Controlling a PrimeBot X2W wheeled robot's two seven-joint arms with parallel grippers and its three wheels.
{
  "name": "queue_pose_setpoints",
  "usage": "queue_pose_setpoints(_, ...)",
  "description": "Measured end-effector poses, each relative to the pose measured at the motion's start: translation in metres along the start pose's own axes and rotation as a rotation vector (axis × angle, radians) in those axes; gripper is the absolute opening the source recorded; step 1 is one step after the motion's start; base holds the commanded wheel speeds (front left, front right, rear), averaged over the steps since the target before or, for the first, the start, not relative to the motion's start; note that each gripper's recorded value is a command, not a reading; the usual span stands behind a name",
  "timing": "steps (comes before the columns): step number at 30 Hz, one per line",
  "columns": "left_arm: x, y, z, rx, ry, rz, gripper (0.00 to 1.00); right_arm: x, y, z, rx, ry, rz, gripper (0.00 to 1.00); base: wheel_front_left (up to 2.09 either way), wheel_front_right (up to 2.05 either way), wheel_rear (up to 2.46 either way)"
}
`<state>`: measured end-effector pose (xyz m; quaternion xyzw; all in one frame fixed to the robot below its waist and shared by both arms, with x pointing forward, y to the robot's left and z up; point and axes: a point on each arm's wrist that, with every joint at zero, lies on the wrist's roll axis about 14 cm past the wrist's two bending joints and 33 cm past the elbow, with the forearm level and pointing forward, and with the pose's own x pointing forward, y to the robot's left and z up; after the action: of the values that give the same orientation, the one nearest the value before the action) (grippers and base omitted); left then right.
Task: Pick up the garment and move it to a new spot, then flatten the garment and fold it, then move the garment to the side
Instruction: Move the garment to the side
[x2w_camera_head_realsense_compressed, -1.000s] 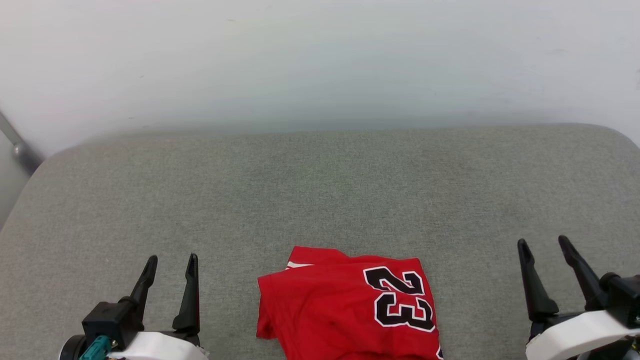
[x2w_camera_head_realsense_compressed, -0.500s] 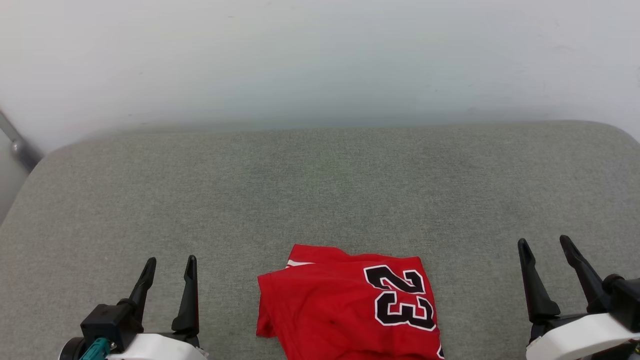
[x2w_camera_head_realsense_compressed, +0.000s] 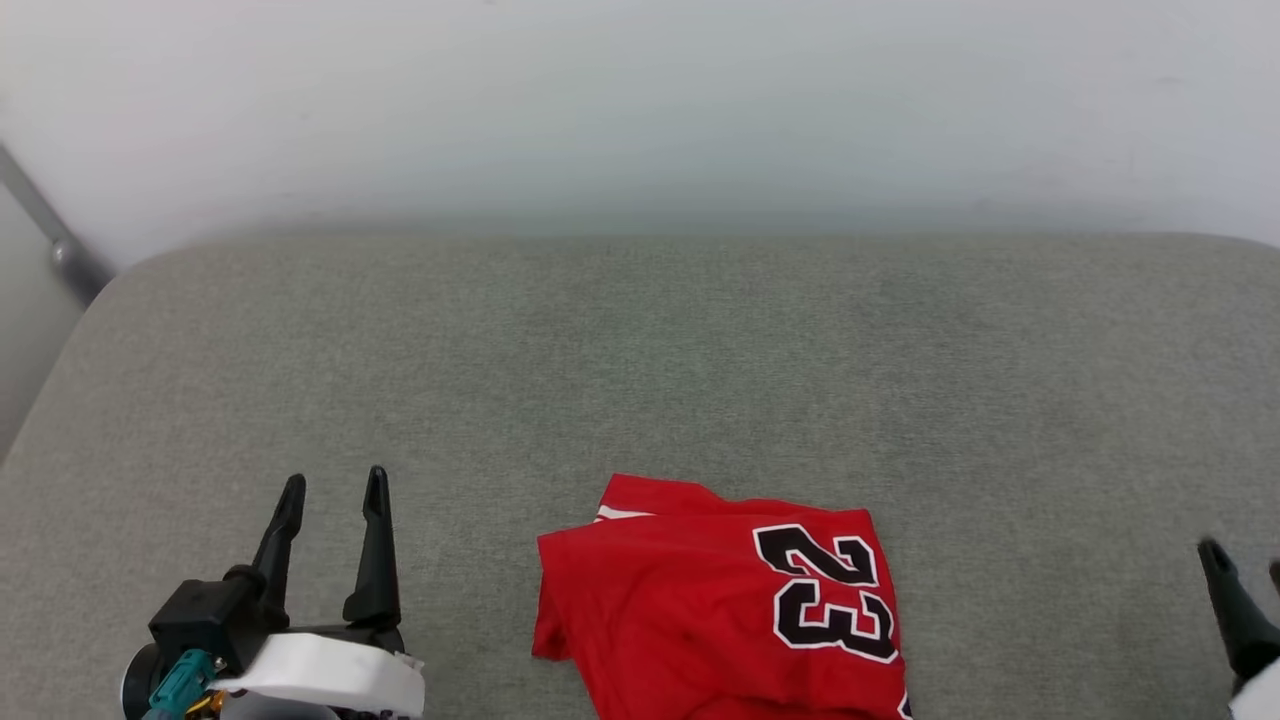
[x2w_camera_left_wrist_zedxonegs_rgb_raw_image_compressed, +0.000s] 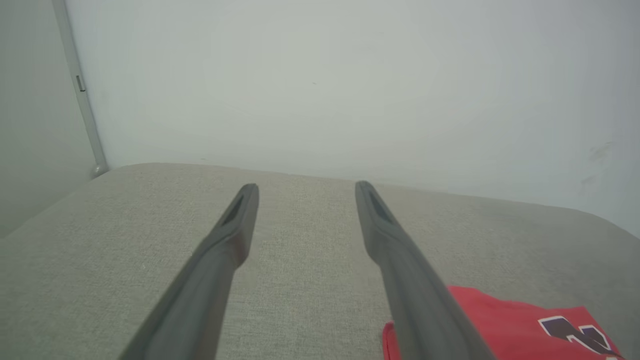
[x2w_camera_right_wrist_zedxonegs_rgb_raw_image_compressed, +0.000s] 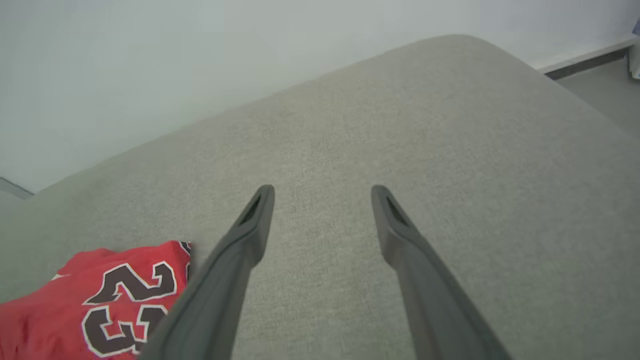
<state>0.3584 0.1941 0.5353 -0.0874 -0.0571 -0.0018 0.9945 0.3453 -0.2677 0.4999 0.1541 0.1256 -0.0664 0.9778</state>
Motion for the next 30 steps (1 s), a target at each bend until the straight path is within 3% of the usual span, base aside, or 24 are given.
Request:
queue_pose_setpoints(5,0.000,0.007,0.006,-0.019,-0.031,0.035,1.00,0.003,-0.029,-0.046,0.103,0.311,-0.054,1.00,0.00,0.00,0.00)
queue_pose_setpoints(8,0.000,0.013,0.010,-0.022,-0.048,0.054,1.00,0.002,-0.023,-0.074,0.213,0.490,-0.038,1.00,0.00,0.00,0.00)
queue_pose_setpoints(12,0.001,0.020,0.007,-0.021,-0.047,0.078,1.00,0.003,0.016,-0.105,0.395,0.717,0.099,1.00,0.00,0.00,0.00)
queue_pose_setpoints(18,0.001,0.028,0.001,-0.013,-0.035,0.096,1.00,0.009,0.073,-0.144,0.636,0.914,0.288,1.00,0.00,0.00,0.00)
queue_pose_setpoints(23,0.001,0.034,-0.002,-0.003,-0.030,0.110,1.00,0.019,0.123,-0.157,0.787,0.980,0.423,1.00,0.00,0.00,0.00)
queue_pose_setpoints(26,0.002,0.034,-0.005,0.003,-0.021,0.105,1.00,0.021,0.138,-0.163,0.817,1.006,0.448,1.00,0.00,0.00,0.00)
queue_pose_setpoints(27,0.002,0.034,-0.006,0.007,-0.019,0.102,1.00,0.022,0.141,-0.164,0.820,1.010,0.452,0.95,0.00,0.00,0.00)
queue_pose_setpoints(30,0.003,0.034,-0.006,0.011,-0.019,0.103,1.00,0.024,0.150,-0.164,0.815,1.013,0.471,0.05,0.00,0.00,0.00)
